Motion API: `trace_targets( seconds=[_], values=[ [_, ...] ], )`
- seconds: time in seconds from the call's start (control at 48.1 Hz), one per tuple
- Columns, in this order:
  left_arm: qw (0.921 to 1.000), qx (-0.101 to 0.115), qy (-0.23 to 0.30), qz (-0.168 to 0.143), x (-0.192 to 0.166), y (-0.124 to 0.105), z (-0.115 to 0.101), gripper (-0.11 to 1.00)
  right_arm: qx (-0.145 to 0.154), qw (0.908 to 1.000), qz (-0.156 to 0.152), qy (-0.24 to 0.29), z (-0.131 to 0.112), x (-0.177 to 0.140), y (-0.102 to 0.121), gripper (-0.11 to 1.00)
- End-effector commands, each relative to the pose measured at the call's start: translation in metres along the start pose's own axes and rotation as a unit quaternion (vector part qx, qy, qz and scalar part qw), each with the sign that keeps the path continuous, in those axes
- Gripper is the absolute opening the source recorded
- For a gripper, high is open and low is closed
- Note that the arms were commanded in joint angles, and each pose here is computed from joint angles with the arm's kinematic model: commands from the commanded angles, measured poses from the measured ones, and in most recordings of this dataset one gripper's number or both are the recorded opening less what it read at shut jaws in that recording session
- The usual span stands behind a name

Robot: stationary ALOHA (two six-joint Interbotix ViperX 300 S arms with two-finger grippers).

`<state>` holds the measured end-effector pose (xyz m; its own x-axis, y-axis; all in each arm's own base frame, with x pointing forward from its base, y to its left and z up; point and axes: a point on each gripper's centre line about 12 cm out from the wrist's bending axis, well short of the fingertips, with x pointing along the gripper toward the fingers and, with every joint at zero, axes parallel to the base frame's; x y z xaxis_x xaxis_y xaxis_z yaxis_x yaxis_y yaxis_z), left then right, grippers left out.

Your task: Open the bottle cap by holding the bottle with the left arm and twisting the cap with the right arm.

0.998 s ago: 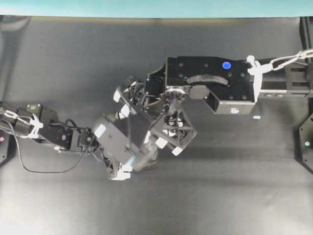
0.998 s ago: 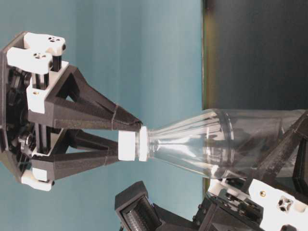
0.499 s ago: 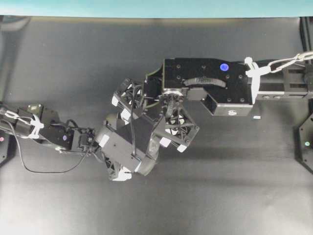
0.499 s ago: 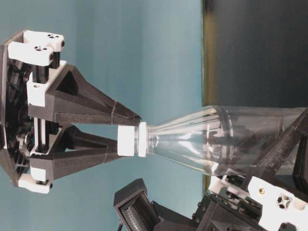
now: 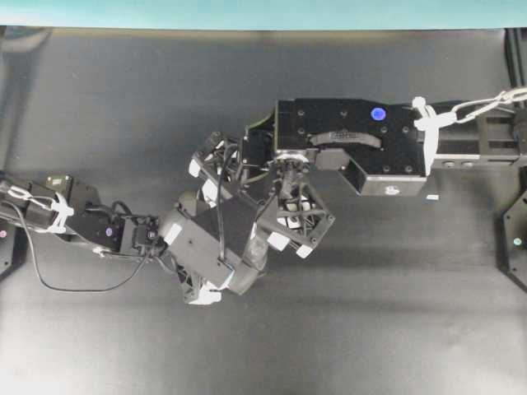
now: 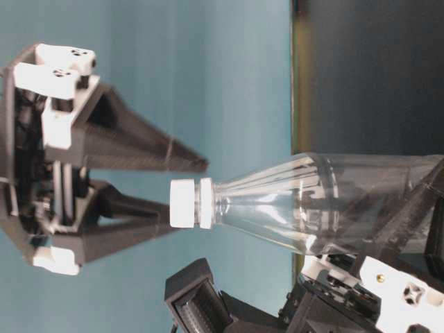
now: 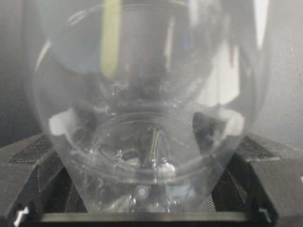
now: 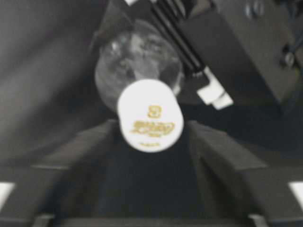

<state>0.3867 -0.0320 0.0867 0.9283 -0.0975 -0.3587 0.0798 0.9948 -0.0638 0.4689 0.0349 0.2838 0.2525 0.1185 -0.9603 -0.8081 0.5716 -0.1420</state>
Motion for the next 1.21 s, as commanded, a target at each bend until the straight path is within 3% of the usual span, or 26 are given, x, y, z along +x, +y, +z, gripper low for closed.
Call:
trace_targets(
  seconds=[0.0, 0.083, 0.208, 0.478, 0.644, 0.852, 0.956, 1.185],
  values=[
    [1.0, 0.005, 0.001, -0.006, 0.001, -0.005, 0.004, 0.82, 0.025, 0.9994, -0.018, -0.018, 0.001, -0.009, -0.002, 0.69],
    [0.9999, 0.005, 0.008, -0.005, 0.001, -0.004, 0.002, 0.82, 0.045, 0.9983, -0.028, -0.025, 0.0, -0.009, -0.001, 0.81],
    [0.9999, 0.004, 0.012, -0.005, 0.0, -0.004, 0.0, 0.82, 0.066, 0.9967, -0.034, -0.032, -0.005, -0.015, 0.005, 0.8],
    [0.9999, -0.001, 0.012, 0.005, -0.001, 0.003, 0.001, 0.82, 0.174, 0.9796, -0.069, -0.072, -0.023, -0.05, 0.024, 0.8],
    [0.9999, -0.003, 0.013, 0.009, -0.002, 0.007, 0.0, 0.82, 0.249, 0.9557, -0.101, -0.121, -0.035, -0.067, 0.042, 0.8],
    [0.9999, -0.008, 0.012, 0.01, -0.001, 0.008, 0.001, 0.84, 0.343, 0.9133, -0.12, -0.183, -0.046, -0.073, 0.063, 0.8],
    [0.9998, -0.014, 0.012, 0.01, -0.001, 0.008, 0.001, 0.98, 0.361, 0.9004, -0.126, -0.208, -0.048, -0.074, 0.075, 0.79],
    [0.9998, -0.008, 0.013, 0.011, -0.008, 0.007, 0.013, 0.97, 0.384, 0.881, -0.134, -0.242, -0.059, -0.077, 0.094, 0.8]
  ],
)
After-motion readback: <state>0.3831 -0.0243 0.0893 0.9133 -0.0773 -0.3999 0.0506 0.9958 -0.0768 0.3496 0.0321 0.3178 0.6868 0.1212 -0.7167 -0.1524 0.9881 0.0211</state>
